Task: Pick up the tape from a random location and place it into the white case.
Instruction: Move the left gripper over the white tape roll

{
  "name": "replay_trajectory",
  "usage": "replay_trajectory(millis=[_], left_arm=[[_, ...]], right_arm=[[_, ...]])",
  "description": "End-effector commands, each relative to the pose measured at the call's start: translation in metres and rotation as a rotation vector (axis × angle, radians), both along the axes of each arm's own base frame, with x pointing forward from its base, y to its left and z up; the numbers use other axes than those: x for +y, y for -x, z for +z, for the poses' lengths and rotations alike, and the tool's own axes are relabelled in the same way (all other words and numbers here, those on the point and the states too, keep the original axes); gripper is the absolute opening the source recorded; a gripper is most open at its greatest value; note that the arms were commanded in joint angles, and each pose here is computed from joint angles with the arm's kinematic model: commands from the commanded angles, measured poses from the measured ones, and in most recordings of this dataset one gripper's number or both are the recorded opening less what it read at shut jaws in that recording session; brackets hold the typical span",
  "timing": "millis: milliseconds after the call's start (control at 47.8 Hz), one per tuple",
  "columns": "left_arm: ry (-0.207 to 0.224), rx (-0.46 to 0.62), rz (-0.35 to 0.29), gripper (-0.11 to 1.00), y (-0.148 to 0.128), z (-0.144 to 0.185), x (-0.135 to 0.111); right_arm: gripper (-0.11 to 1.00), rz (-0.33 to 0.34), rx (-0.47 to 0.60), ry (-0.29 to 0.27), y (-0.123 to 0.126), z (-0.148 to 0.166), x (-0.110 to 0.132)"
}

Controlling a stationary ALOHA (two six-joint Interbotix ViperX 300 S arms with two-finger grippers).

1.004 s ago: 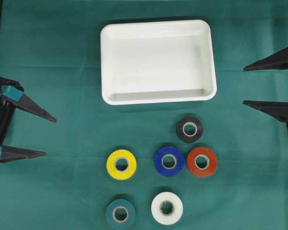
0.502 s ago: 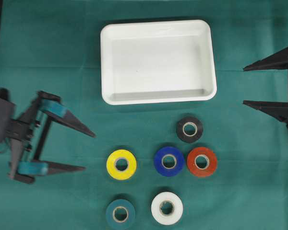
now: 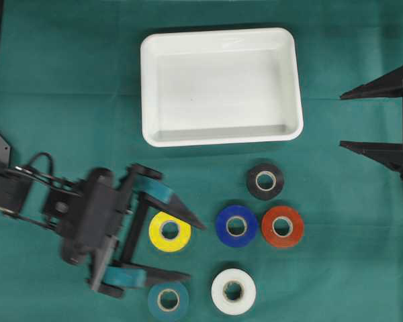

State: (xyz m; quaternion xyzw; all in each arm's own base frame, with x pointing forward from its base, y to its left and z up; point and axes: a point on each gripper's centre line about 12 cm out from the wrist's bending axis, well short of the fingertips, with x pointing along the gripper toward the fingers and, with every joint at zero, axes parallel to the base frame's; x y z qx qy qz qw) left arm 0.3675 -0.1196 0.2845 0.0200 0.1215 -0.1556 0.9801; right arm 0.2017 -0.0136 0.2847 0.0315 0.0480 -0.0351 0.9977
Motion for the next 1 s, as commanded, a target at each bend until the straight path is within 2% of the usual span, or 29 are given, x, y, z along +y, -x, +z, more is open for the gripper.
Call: replay_trajectory(millis=[0,167,356,669,795,983], left_arm=[[0.014,-0.042,-0.007,0.98,-0.015,0.02,-0.008],[0.0,-0.018,-0.009,0.98,-0.041,0.025,-0.017],[-0.016,0.019,-0.002,0.98,-0.059,0.025,-0.019],[-0.03,0.089,0.001,0.98,-0.067,0.022,-0.021],[-0.058,0.167,-0.005,0.98,-0.072,0.018,-0.026],[-0.126,0.361,-0.007,0.98,-0.082,0.008,-0.029]], right_arm=[[0.91,-0.001,-0.021,0.004,-0.003,0.009,-0.001],[0.91,-0.001,-0.021,0.004,-0.003,0.009,-0.001],[0.91,-0.001,-0.02,0.006,-0.003,0.009,0.0],[0.91,0.0,-0.021,0.011,-0.003,0.01,0.0],[0.91,0.0,-0.013,0.01,-0.003,0.01,-0.001],[0.91,0.0,-0.001,0.011,-0.004,0.013,-0.001]])
